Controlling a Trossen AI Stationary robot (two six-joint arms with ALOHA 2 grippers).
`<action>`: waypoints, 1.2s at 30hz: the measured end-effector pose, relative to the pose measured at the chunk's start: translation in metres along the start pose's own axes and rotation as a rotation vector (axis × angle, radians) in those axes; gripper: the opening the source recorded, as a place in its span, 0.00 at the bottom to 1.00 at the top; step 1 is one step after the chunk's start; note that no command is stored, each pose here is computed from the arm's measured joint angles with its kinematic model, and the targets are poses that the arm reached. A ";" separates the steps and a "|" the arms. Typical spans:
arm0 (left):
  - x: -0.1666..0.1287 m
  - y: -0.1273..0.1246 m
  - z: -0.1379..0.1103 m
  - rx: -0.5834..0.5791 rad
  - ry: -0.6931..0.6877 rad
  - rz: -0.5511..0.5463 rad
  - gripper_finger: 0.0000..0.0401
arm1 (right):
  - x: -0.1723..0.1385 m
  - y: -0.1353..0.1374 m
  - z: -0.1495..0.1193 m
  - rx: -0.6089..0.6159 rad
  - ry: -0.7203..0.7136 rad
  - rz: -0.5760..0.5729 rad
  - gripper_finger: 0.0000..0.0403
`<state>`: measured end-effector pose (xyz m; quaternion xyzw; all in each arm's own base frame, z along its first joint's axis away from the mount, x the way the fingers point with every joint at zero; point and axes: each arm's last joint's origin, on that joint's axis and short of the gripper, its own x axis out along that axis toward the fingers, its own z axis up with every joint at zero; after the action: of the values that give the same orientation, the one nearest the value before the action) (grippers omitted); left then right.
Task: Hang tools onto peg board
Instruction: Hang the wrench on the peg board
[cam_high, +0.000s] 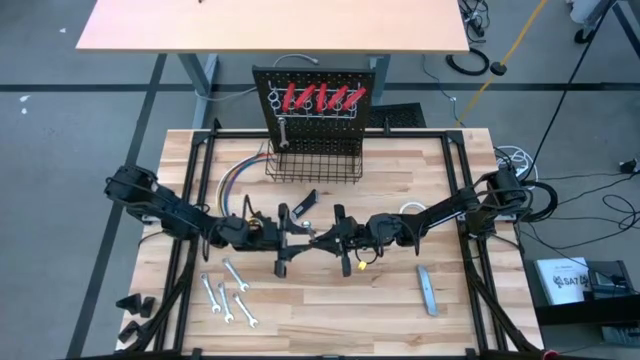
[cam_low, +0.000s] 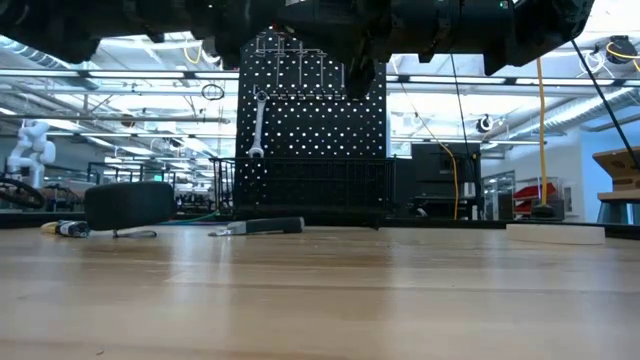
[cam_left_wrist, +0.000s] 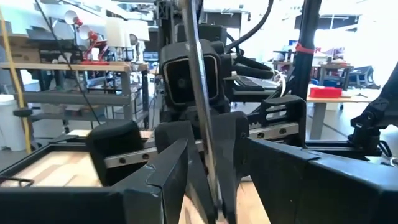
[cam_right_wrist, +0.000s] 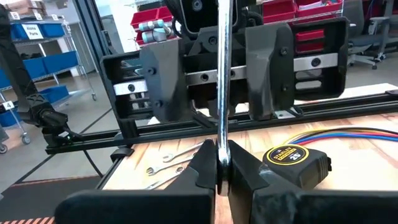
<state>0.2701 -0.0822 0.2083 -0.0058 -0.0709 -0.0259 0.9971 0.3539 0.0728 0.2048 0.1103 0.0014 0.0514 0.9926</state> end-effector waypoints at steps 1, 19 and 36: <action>0.003 0.000 0.000 0.000 0.000 -0.007 0.42 | 0.000 0.000 0.000 0.000 0.000 0.000 0.01; 0.008 -0.001 -0.007 0.065 0.050 0.044 0.07 | 0.000 0.000 -0.002 -0.006 0.020 -0.007 0.01; 0.005 0.003 0.000 0.074 0.061 0.112 0.04 | -0.002 -0.004 0.002 -0.048 0.042 -0.065 0.35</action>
<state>0.2756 -0.0793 0.2089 0.0280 -0.0411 0.0326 0.9982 0.3522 0.0686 0.2056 0.0854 0.0244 0.0215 0.9958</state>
